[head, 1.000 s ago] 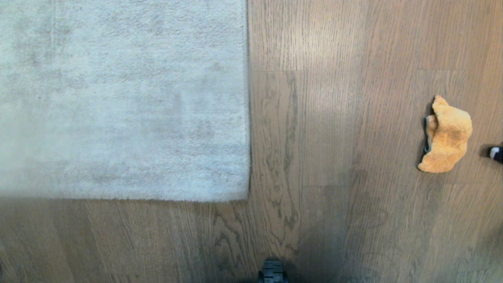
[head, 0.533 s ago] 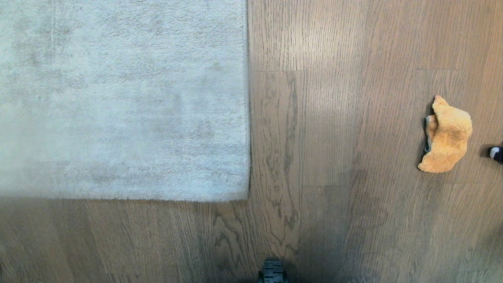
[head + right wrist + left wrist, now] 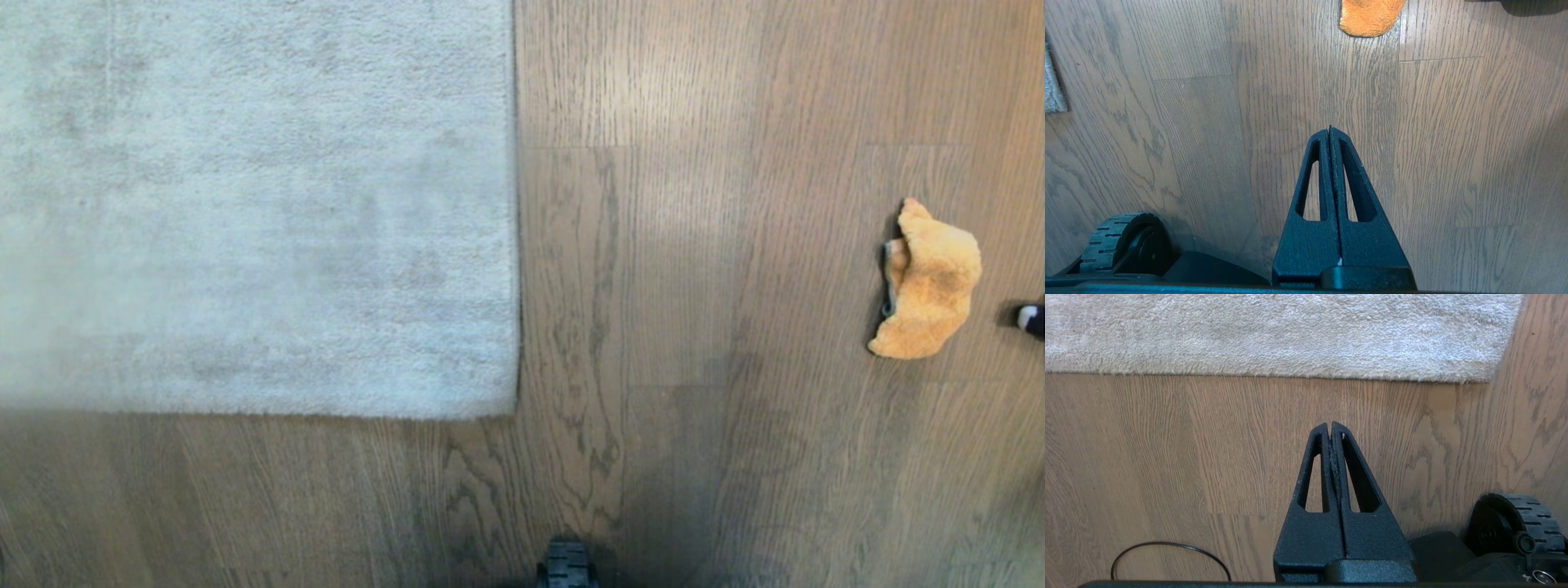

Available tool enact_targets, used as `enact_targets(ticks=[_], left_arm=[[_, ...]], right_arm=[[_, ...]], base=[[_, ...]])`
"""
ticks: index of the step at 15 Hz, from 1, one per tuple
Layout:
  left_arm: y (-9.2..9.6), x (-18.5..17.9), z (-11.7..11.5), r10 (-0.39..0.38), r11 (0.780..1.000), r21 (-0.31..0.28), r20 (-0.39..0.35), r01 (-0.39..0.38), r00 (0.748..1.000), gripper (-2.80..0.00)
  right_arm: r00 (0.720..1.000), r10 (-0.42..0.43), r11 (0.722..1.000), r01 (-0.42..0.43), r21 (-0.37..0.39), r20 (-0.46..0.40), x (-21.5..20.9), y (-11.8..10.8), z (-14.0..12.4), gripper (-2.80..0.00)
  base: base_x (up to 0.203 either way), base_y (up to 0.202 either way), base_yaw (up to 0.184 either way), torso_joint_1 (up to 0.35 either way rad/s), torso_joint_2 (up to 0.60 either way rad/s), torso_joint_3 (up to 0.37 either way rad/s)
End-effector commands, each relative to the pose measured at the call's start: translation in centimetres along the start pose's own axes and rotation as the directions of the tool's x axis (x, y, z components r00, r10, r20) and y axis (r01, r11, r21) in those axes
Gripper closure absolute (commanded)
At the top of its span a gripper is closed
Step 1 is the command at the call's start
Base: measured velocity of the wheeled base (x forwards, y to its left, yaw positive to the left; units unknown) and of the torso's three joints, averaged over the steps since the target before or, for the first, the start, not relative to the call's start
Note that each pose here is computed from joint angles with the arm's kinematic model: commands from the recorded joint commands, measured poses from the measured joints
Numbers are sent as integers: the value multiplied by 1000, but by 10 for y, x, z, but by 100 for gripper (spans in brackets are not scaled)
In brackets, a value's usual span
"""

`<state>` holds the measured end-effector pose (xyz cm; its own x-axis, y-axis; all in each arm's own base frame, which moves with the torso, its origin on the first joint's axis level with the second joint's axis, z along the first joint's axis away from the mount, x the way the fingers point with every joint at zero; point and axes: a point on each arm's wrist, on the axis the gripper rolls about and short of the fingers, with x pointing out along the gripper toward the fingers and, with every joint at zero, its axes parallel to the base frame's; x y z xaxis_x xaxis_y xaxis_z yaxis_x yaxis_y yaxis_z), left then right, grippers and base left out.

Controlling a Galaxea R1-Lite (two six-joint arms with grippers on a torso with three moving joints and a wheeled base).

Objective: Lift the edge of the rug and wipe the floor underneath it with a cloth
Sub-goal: Lift up the carpet

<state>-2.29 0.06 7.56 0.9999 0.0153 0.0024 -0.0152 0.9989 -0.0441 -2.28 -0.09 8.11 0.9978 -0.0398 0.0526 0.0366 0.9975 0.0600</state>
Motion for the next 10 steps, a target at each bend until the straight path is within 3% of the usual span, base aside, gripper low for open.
enact_targets(ticks=[1, 10], left_arm=[[0, 0, 0, 0, 1000, 0, 1, 0, 1000, 0], [0, 0, 0, 0, 1000, 1, 1, 0, 1000, 0]], right_arm=[[1000, 0, 1000, 0, 0, 1, 0, 0, 0, 0], [1000, 0, 1000, 0, 0, 1, 0, 0, 0, 0]], base=[[0, 0, 0, 0, 0, 0], [1, -8, 2, 0, 0, 0]])
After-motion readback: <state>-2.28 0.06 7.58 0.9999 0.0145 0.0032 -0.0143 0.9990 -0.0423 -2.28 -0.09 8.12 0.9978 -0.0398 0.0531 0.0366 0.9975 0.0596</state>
